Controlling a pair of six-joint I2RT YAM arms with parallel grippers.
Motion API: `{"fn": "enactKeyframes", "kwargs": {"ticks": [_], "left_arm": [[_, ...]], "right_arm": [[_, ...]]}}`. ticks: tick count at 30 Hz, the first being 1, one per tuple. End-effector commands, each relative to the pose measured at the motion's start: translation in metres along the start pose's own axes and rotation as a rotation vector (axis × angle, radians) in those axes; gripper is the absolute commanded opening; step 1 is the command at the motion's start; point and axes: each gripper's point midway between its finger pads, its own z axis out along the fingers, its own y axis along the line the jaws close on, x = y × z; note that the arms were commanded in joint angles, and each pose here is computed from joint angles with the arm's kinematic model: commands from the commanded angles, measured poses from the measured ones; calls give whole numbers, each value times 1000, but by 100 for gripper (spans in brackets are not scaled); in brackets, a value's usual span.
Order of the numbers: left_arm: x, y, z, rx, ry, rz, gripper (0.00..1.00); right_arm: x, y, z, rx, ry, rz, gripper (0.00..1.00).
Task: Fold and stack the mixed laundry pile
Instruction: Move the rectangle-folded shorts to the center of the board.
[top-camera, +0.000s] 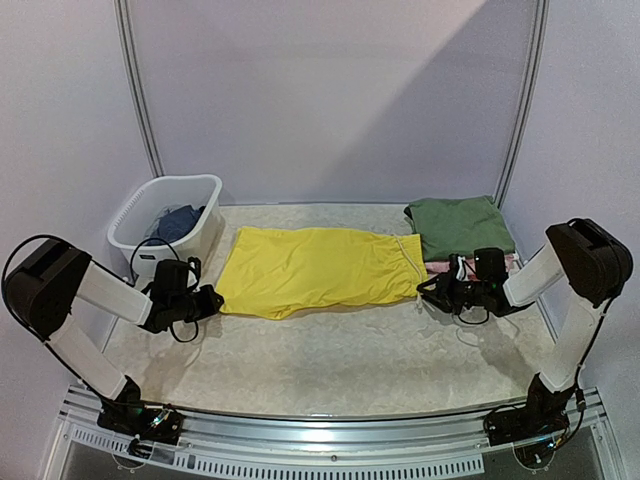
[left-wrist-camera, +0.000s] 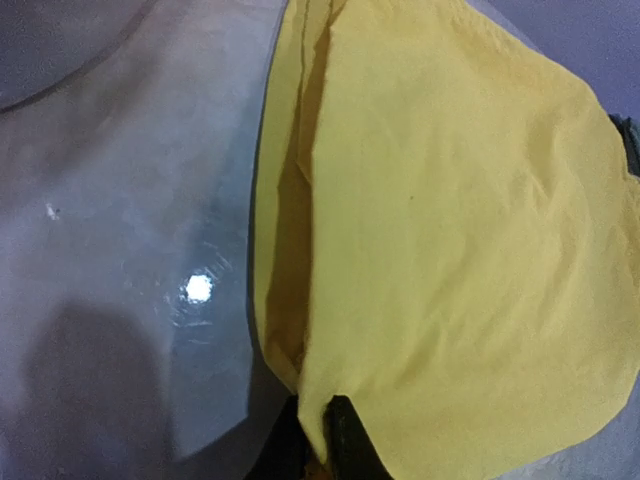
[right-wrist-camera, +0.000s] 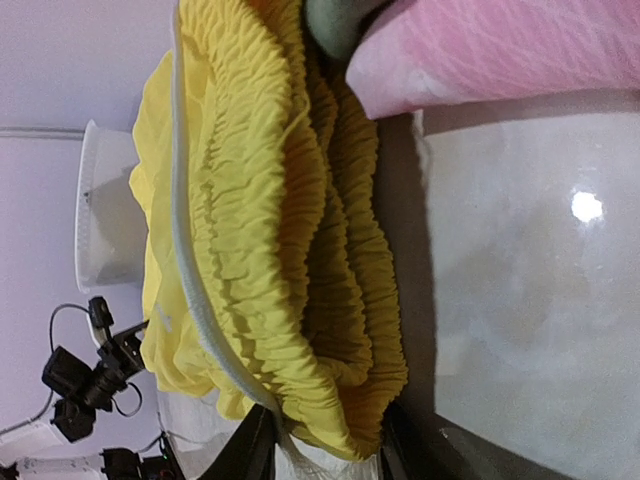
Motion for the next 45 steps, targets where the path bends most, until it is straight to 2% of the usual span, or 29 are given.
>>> {"fn": "enactKeyframes", "kwargs": {"ticks": [1, 6, 9, 15, 24, 30, 31, 32, 36, 38, 39, 42, 45], "left_arm": [[4, 10, 0, -32, 17, 9, 2], [3, 9, -5, -32, 11, 7, 0], [3, 8, -11, -33, 10, 2, 0], [5, 14, -32, -70, 7, -38, 0], [17, 15, -79, -70, -8, -100, 0], [29, 21, -101, -90, -3, -114, 3], [31, 20, -103, -77, -4, -119, 7], [32, 18, -106, -62, -8, -124, 12], [27, 10, -120, -29, -52, -110, 43], [20, 6, -130, -43, -72, -80, 56], [14, 2, -136, -45, -87, -61, 58], [4, -19, -145, -25, -100, 11, 58], [0, -61, -144, 56, -79, 146, 56]], "right_arm": [[14, -38, 3, 99, 41, 82, 28], [13, -40, 5, 103, 56, 67, 8], [17, -41, 3, 108, 67, 71, 1], [28, -43, -21, 182, 64, 62, 0], [73, -46, -72, 266, 55, 74, 0], [89, -34, -102, 256, 12, 55, 0], [94, -36, -106, 269, 19, 62, 2], [93, -29, -112, 249, 3, 48, 8], [90, -13, -130, 216, -53, 9, 75], [86, -2, -137, 186, -86, -13, 93], [83, 4, -140, 166, -103, -27, 98], [78, 14, -141, 130, -122, -55, 99], [73, 13, -138, 154, -117, -58, 99]]}}
